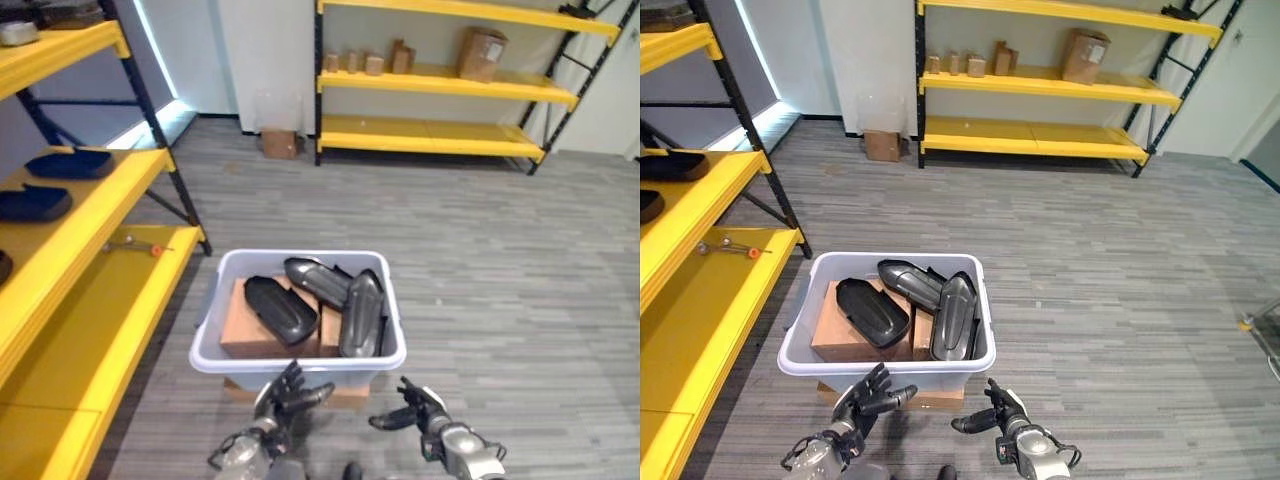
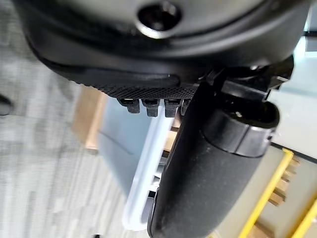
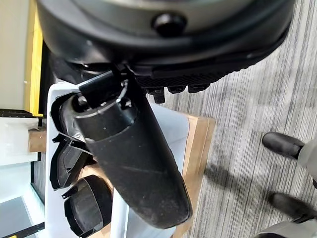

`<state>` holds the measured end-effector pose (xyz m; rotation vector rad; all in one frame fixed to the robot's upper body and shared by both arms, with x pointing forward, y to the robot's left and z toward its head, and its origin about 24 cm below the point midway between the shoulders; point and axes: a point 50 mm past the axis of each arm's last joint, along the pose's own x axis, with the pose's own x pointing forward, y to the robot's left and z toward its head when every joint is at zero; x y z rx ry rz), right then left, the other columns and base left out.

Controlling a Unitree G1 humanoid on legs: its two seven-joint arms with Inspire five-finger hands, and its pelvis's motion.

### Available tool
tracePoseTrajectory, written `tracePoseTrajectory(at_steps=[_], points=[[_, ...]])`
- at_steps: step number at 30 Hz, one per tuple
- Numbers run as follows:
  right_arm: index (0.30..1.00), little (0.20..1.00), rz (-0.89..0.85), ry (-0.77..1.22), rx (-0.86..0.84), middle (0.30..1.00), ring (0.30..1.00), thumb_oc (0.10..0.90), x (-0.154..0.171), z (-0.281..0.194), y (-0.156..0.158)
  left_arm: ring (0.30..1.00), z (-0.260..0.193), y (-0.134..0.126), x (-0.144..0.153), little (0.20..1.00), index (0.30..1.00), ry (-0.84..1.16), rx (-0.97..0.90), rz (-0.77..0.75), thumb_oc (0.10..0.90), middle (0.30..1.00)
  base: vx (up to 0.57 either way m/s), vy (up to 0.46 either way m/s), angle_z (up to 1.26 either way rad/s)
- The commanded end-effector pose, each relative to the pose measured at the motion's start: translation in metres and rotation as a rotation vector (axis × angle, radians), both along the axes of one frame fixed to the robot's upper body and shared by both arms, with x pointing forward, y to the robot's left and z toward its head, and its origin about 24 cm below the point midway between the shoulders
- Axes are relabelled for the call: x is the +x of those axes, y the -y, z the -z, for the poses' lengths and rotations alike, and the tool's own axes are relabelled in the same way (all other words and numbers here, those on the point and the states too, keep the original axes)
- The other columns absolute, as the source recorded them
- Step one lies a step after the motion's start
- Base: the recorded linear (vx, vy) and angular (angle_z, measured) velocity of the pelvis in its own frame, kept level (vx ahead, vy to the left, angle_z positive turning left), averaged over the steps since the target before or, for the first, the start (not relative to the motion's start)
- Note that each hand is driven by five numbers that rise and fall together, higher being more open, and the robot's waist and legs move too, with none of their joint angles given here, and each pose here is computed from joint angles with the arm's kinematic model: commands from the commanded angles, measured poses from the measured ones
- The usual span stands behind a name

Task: Move parts from the plastic box to the shelf.

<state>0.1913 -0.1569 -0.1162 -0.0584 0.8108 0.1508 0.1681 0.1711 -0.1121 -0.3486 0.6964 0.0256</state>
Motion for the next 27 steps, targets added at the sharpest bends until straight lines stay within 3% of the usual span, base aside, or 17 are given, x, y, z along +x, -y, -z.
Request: tracePoseTrajectory(at_steps=[1, 16, 27], points=[[1.0, 1.0, 0.035, 0.216, 0.011, 1.0, 1.0, 0.9, 0.04, -0.033, 0.011, 1.0, -0.035, 0.015, 0.039, 1.0, 1.0, 0.239, -0.041, 0.015, 0.9, 1.0, 0.11, 0.127, 0.08], [1.0, 1.0, 0.08, 0.253, 0.041, 1.0, 1.0, 0.9, 0.046, -0.04, 0.009, 1.0, -0.038, 0.014, 0.044, 1.0, 1.0, 0.254, -0.032, 0.045, 0.9, 1.0, 0.06, 0.206, -0.1], [1.0, 1.0, 0.11, 0.339, 0.026, 1.0, 1.0, 0.9, 0.059, -0.057, 0.014, 1.0, -0.036, 0.009, 0.041, 1.0, 1.0, 0.248, -0.033, 0.017, 0.9, 1.0, 0.04, 0.029, 0.01]])
